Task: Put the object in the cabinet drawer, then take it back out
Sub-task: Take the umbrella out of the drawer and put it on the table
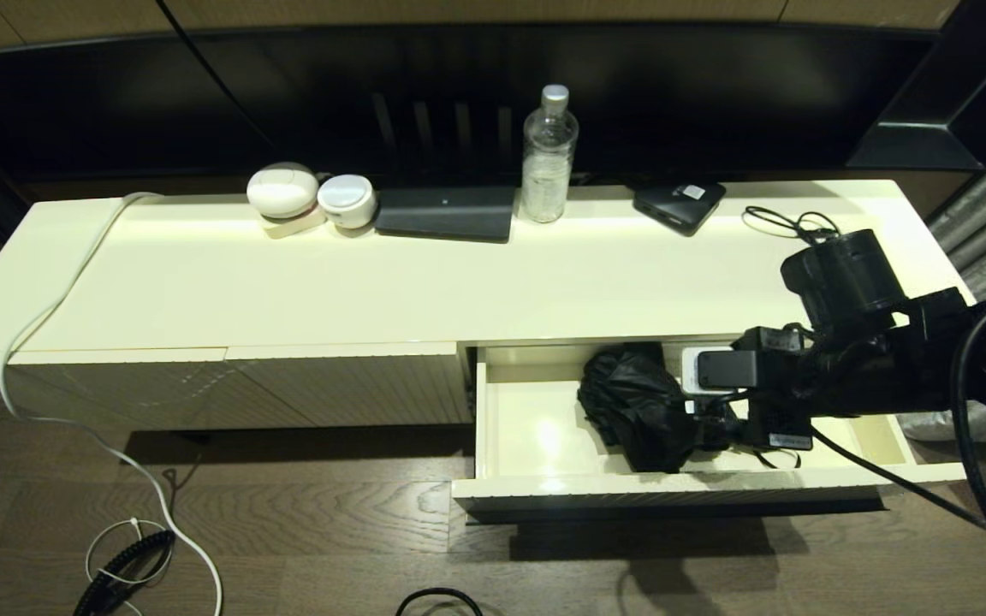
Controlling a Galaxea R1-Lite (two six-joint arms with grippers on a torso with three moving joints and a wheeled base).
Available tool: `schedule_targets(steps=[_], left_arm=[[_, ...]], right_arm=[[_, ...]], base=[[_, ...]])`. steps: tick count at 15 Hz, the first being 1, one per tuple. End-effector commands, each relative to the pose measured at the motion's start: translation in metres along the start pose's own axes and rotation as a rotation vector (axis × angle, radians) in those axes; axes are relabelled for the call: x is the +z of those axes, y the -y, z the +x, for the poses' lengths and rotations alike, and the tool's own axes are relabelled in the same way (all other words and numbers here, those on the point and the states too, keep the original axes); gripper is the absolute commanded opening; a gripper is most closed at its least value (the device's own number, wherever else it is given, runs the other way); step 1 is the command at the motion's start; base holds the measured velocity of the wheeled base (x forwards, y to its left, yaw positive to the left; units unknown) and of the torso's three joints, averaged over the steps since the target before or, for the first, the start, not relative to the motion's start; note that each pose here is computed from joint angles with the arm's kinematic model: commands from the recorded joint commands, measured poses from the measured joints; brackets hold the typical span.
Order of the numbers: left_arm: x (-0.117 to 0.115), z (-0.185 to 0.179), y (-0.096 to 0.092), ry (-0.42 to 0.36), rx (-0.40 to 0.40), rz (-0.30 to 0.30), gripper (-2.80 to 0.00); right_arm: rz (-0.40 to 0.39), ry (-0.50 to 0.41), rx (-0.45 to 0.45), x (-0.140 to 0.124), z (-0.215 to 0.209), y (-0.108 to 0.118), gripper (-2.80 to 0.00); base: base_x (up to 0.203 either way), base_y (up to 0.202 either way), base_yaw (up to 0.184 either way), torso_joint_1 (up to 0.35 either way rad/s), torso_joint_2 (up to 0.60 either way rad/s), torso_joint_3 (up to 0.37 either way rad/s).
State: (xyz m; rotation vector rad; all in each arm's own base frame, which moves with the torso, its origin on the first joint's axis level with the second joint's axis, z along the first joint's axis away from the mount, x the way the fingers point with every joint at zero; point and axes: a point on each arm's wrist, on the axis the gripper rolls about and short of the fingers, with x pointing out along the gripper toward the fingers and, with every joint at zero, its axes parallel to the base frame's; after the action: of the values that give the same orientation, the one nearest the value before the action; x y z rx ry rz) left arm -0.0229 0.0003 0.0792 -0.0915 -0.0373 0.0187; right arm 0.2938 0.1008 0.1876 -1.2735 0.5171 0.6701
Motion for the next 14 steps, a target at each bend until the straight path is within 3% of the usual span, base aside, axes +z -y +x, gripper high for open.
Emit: schedule_targets(steps=[1, 14], left_arm=[[0.0, 0.0, 0.0, 0.002, 0.001, -0.001, -2.8], [0.0, 0.0, 0.0, 0.002, 0.001, -0.001, -2.8]], right_arm=[[-0.014, -0.018, 0.034, -0.012, 0.016, 0.002, 0.0], [-0.048, -0.032, 0.033, -0.011, 0.074, 0.01, 0.0]], base=[[0.0, 0.0, 0.0, 0.0, 0.0, 0.0], [0.0, 0.0, 0.0, 0.0, 0.0, 0.0]])
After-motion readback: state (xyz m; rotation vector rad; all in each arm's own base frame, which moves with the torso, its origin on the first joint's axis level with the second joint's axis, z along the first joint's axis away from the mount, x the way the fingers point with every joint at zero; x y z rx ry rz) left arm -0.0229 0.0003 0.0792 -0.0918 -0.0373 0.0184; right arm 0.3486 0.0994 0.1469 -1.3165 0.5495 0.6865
